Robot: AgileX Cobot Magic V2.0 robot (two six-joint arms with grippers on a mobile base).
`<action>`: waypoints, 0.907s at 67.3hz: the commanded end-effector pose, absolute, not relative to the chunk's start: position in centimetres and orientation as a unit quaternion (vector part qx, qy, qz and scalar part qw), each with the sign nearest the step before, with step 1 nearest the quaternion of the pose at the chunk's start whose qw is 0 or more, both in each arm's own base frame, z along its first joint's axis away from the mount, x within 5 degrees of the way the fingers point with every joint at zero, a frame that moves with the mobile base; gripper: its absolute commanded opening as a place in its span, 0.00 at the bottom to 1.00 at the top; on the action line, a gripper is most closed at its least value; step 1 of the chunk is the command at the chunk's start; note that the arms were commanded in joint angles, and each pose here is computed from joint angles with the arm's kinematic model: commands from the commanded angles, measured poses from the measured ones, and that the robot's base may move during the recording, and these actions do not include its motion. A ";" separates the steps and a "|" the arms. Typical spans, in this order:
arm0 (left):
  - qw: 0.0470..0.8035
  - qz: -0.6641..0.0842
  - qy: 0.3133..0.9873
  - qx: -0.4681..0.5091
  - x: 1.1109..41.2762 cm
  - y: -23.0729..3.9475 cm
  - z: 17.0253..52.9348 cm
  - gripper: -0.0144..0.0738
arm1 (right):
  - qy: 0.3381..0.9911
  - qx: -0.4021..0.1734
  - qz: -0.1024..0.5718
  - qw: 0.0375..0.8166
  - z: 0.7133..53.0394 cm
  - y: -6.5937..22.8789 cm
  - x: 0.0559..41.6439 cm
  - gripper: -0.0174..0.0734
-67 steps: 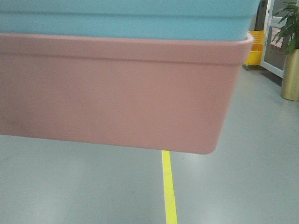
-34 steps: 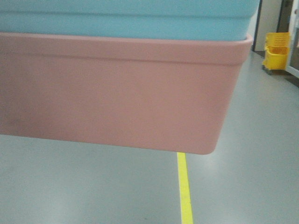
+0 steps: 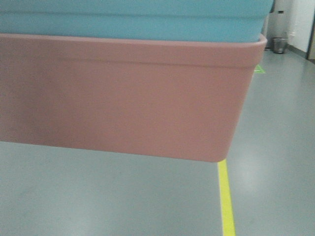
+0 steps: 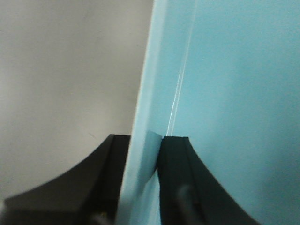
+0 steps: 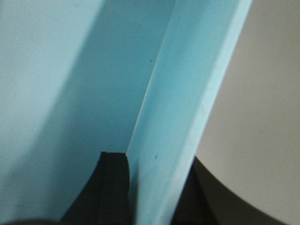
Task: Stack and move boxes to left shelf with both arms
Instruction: 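Hold the stacked bins with both grippers while the base turns away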
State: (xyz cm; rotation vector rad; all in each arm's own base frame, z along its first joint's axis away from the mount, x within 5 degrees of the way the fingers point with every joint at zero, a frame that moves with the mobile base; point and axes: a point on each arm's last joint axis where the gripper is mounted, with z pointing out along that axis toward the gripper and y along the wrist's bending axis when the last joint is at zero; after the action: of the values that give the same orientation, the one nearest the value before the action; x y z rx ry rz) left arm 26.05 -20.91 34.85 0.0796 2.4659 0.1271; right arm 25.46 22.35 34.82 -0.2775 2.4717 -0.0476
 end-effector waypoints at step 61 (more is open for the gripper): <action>0.389 -0.087 0.916 0.052 24.8 -23.3 38.0 0.16 | 0.900 -0.109 0.111 0.408 38.3 24.3 25.1 0.25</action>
State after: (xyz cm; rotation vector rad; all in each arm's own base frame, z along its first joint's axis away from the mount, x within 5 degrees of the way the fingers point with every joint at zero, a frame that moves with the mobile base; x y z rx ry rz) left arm 26.06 -20.92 34.85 0.0803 2.4648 0.1252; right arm 25.50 22.37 34.75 -0.2761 2.4731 -0.0518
